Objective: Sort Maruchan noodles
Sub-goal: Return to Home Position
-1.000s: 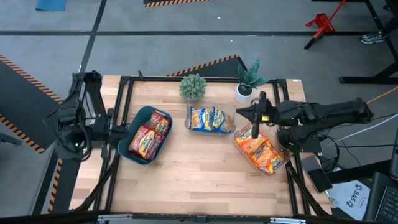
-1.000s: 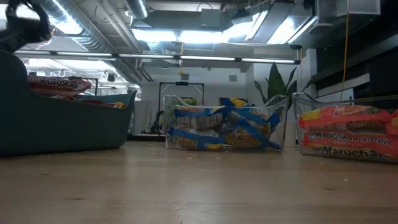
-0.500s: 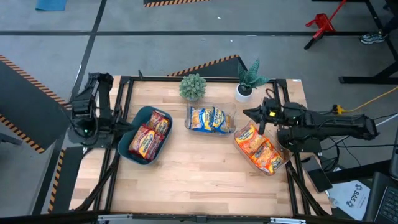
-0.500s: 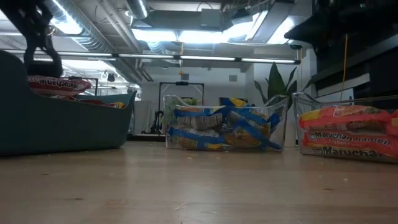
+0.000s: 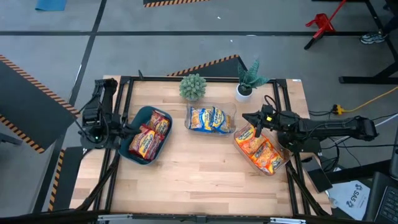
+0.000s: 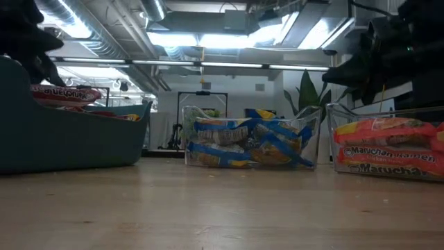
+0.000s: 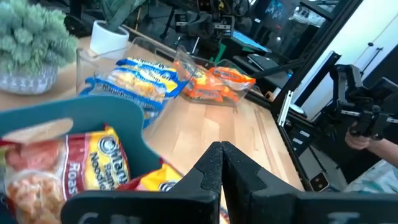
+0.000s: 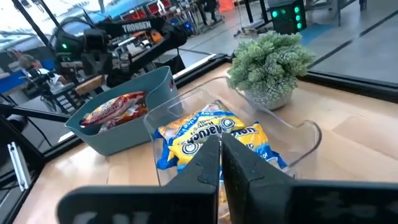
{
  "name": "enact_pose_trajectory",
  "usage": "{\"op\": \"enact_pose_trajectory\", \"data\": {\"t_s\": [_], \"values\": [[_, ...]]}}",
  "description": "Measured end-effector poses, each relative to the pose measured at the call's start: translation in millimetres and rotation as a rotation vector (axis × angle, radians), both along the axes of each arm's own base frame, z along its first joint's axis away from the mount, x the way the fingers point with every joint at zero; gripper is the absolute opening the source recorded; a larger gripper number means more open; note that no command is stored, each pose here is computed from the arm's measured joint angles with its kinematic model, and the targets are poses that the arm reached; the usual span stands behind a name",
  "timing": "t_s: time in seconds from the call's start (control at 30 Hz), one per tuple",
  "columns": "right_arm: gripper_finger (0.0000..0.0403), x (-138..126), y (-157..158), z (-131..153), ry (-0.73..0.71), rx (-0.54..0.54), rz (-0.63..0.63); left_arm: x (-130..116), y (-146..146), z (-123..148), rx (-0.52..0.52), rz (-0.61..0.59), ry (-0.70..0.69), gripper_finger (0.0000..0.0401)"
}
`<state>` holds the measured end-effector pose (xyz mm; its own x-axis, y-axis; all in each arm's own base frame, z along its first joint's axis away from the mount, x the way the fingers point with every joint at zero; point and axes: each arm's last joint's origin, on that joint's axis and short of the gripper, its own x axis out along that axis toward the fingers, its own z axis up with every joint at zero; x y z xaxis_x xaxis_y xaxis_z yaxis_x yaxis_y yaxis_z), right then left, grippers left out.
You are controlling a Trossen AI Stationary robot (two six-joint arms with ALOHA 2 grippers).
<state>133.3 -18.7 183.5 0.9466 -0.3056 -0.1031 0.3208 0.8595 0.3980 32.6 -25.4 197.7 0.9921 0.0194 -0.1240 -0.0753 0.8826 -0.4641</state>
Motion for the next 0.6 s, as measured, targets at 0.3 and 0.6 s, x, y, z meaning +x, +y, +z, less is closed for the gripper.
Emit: {"op": "enact_pose_trajectory", "data": {"t_s": [0.3, 0.6], "values": [[0.0005, -6, -1, -27, -0.01, 0.041, -0.053, 0, -2, -22, -0.068, 0.031, -0.021, 0.0], [0.0005, -6, -1, -28, -0.008, 0.041, -0.064, 0, -4, -24, -0.086, -0.013, 0.028, 0.0]]}}
